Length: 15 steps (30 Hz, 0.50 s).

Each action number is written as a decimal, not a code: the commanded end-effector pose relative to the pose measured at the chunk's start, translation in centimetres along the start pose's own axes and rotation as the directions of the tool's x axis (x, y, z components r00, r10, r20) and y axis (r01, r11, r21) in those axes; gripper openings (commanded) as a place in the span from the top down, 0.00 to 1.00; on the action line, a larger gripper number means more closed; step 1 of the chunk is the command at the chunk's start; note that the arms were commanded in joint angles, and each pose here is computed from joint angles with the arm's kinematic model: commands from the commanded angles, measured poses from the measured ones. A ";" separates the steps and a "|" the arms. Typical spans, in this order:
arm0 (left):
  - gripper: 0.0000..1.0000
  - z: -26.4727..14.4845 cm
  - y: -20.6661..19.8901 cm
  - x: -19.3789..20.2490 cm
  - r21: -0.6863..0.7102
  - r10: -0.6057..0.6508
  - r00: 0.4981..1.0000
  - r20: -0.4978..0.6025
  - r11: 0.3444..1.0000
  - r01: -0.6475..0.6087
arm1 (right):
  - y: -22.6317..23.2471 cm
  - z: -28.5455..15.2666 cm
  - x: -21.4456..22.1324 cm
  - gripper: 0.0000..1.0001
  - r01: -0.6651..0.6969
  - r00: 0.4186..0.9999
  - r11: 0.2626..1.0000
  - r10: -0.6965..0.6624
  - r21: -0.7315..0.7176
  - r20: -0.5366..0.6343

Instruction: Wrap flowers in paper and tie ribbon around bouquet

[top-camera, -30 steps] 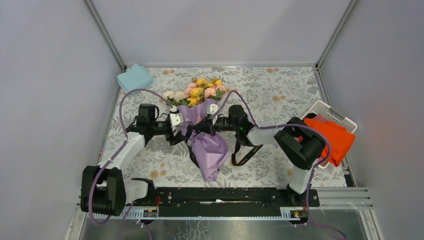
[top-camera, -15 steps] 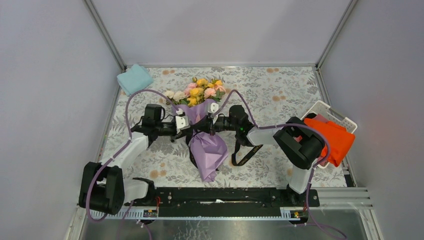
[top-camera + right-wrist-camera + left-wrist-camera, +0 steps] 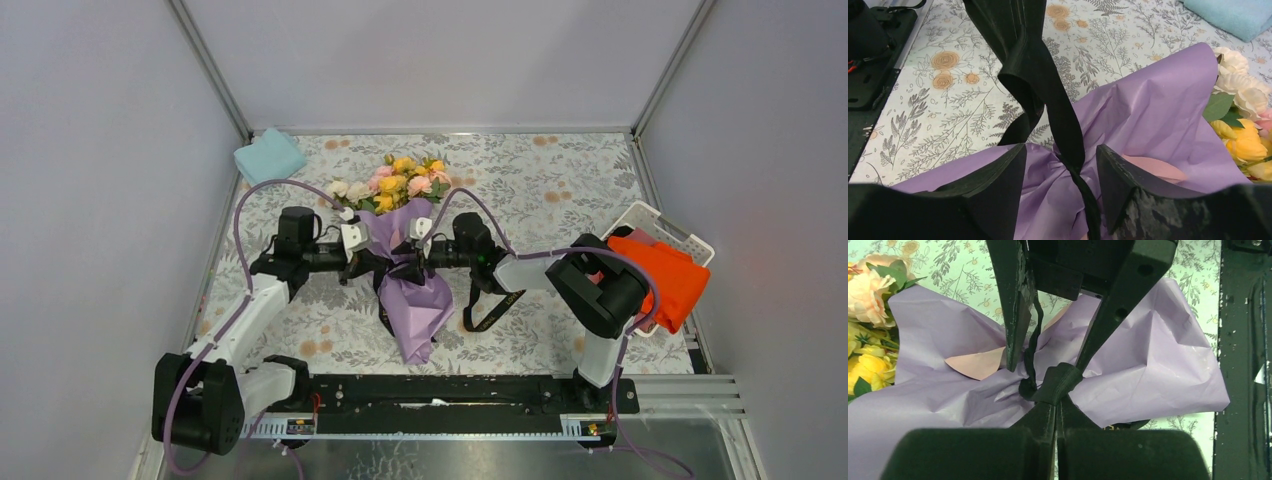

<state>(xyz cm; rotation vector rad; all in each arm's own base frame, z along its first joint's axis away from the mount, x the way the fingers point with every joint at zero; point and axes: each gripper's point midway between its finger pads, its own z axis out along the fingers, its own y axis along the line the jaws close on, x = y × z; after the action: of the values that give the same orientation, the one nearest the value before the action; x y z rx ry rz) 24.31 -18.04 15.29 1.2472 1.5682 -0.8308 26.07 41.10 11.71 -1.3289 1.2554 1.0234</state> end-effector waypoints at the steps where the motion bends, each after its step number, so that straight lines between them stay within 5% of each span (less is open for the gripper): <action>1: 1.00 0.1 -0.1 -1.5 0.008 -0.017 0.997 0.074 1.000 0.016 | 0.5 1.1 -2.6 0.38 0.101 0.993 0.994 -0.098 -0.034 0.063; 8: 1.00 0.0 0.3 -1.7 -0.015 0.005 0.997 0.078 1.000 -0.004 | 0.1 3.4 -3.8 0.38 0.044 0.986 0.999 -0.041 -0.013 0.160; 15: 1.00 -0.4 0.6 -1.7 -0.036 0.018 0.997 0.070 0.999 -0.016 | 0.6 3.0 -2.6 0.98 0.040 0.991 0.999 -0.038 -0.013 0.127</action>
<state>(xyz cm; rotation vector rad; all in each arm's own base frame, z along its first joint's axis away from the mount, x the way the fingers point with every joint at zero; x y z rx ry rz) 24.41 -18.31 15.89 1.1838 1.5683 -0.8645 25.21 43.94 11.36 -1.2919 1.2239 1.0979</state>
